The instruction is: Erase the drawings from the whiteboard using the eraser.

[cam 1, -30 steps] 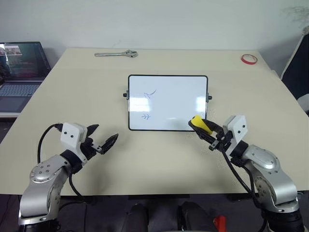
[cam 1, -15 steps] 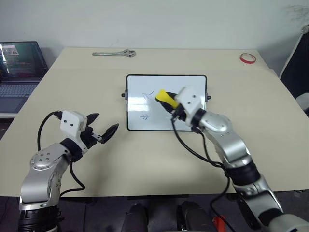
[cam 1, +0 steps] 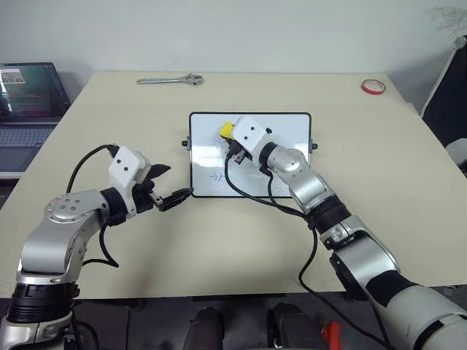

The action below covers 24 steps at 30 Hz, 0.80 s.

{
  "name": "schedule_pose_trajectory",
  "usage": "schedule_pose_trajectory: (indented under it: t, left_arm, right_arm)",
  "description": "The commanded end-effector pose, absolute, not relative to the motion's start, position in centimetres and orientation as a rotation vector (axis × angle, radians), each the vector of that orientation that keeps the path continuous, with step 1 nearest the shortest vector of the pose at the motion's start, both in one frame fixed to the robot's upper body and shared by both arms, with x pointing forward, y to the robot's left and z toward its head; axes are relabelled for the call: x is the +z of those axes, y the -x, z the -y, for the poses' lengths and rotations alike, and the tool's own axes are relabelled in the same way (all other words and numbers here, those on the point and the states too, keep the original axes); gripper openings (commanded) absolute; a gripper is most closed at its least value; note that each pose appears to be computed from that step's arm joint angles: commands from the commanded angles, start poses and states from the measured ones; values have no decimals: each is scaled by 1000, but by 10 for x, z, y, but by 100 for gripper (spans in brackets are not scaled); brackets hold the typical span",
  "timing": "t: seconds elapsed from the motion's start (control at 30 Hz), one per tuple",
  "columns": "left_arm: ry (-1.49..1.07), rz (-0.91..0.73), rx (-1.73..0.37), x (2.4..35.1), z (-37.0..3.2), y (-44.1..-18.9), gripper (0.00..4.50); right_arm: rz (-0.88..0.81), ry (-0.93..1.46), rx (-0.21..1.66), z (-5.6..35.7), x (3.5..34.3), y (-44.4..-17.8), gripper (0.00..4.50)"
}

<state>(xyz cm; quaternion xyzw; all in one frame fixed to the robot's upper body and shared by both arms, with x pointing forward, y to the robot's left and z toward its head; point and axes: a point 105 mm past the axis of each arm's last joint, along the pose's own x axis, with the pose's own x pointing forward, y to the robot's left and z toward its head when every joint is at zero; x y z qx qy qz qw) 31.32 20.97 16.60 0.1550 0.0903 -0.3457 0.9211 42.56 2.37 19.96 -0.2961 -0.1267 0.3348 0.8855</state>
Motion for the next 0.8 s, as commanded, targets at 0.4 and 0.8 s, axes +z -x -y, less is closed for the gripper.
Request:
schedule_pose_trajectory:
  t: [0.4, 0.8]
  left_arm:
    - [-357, -168, -726, 169, -204, -312, 450]
    - [-345, -171, -714, 164, -204, -308, 450]
  right_arm:
    - [173, 748, 756, -26, 164, -429, 112]
    - [14, 839, 840, -12, 128, -429, 112]
